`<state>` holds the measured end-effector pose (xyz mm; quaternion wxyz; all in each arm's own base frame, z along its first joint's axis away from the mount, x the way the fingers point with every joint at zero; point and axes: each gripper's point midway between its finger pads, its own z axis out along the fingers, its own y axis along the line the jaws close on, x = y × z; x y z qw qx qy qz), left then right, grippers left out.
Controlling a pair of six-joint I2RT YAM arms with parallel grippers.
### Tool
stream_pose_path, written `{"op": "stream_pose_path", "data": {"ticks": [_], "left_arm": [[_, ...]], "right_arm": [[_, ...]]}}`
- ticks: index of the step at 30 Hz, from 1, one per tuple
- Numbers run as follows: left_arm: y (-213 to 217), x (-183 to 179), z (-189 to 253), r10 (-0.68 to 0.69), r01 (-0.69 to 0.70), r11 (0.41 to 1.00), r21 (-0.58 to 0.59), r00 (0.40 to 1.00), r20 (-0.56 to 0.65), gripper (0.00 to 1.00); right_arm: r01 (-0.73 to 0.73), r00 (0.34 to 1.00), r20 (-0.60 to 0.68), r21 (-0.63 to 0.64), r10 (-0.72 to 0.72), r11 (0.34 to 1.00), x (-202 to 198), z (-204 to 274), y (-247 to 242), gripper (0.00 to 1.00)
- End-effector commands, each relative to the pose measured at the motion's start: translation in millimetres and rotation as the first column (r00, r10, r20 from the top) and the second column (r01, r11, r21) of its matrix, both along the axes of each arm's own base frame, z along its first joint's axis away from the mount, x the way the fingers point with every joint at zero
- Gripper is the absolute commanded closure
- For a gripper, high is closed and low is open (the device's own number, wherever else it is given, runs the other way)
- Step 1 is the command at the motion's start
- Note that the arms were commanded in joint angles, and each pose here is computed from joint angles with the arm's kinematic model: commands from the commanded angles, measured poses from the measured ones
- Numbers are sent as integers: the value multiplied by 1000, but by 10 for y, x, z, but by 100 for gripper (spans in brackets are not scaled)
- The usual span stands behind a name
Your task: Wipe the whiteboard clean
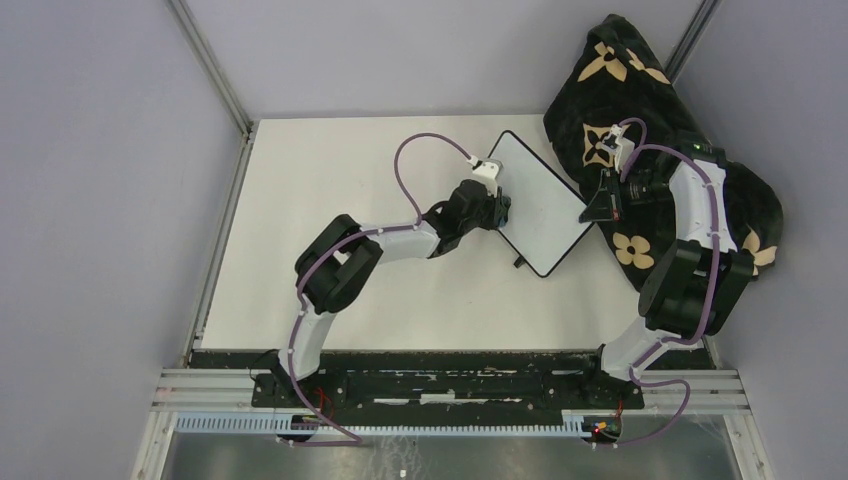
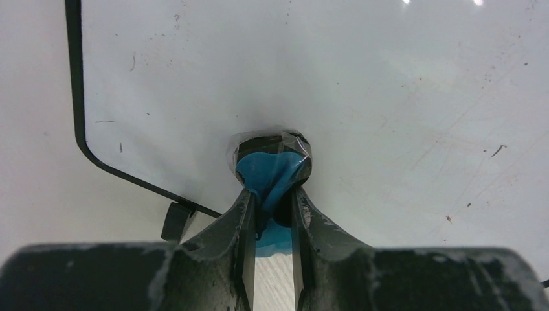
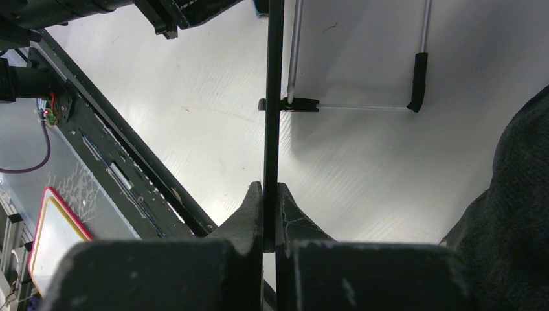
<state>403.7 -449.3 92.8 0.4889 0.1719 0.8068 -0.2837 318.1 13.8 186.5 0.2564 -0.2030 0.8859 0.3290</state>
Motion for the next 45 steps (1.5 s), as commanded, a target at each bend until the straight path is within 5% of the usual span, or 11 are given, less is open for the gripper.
{"op": "stream_pose_path", "data": {"ticks": [1, 11, 24, 33, 37, 40, 45], "left_arm": [[-197, -251, 234, -66, 66, 995, -79, 998, -2, 97], [-39, -232, 499, -37, 39, 998, -47, 998, 51, 97], [727, -229, 1555, 118, -129, 990, 52, 977, 175, 97], [1238, -512, 1730, 181, -194, 976, 97, 976, 123, 97], [1392, -710, 1688, 176, -184, 978, 98, 981, 81, 97], [1538, -831, 1634, 189, -195, 976, 99, 980, 64, 96], [1763, -975, 1631, 220, -226, 970, 94, 973, 64, 96]], "right_arm": [[-66, 997, 31, 52, 64, 996, -31, 109, 175, 100], [-63, 998, 27, 49, 61, 997, -27, 100, 171, 100], [-49, 999, 13, 47, 48, 998, 0, 68, 155, 99], [-21, 1000, -16, 35, 22, 999, 24, 22, 123, 99], [-14, 999, -49, 23, 15, 1000, 1, -38, 99, 93], [-19, 998, -62, 21, 20, 1000, -15, -65, 96, 74], [-14, 999, -37, 10, 14, 1000, -19, 17, 88, 57]]}}
